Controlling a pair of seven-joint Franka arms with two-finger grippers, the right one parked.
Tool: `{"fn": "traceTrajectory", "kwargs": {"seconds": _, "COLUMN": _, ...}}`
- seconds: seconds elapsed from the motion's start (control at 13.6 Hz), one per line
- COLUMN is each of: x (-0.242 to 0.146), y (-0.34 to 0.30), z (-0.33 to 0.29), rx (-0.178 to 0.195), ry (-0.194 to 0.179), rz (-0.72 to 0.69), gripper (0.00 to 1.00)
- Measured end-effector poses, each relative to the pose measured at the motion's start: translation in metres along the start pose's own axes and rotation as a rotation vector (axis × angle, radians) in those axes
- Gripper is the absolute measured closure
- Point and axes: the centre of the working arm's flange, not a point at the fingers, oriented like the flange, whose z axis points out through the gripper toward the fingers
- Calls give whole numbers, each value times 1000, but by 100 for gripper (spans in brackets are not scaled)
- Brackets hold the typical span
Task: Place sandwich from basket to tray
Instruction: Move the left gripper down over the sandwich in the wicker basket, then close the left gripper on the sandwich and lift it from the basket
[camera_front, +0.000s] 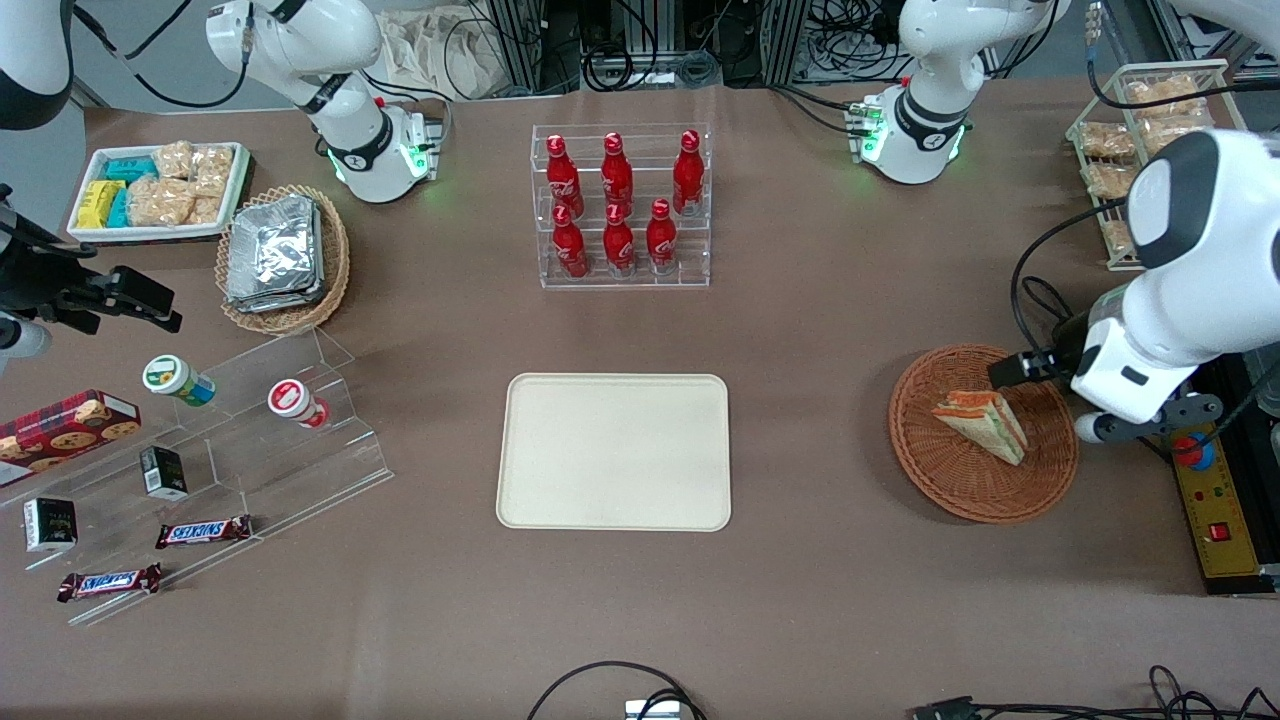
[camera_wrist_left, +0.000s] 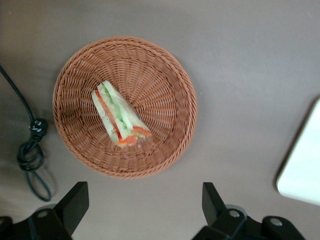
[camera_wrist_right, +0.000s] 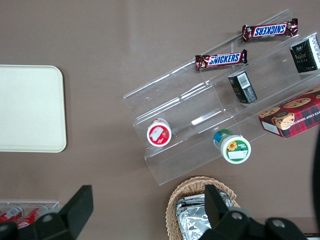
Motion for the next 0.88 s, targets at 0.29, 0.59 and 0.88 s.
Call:
{"fn": "traceTrajectory", "kwargs": {"seconds": 0.29, "x": -1, "y": -13, "z": 55, "rx": -18, "ry": 33, "rz": -69, "gripper": 0}}
{"fn": "traceTrajectory", "kwargs": {"seconds": 0.59, "x": -6, "y": -15, "z": 65, "rx": -13, "ry": 29, "rz": -88, "gripper": 0}}
{"fn": "traceTrajectory", "kwargs": {"seconds": 0.88, "x": -10, "y": -18, "z": 82, "rx": -15, "ry": 30, "rz": -121, "gripper": 0}}
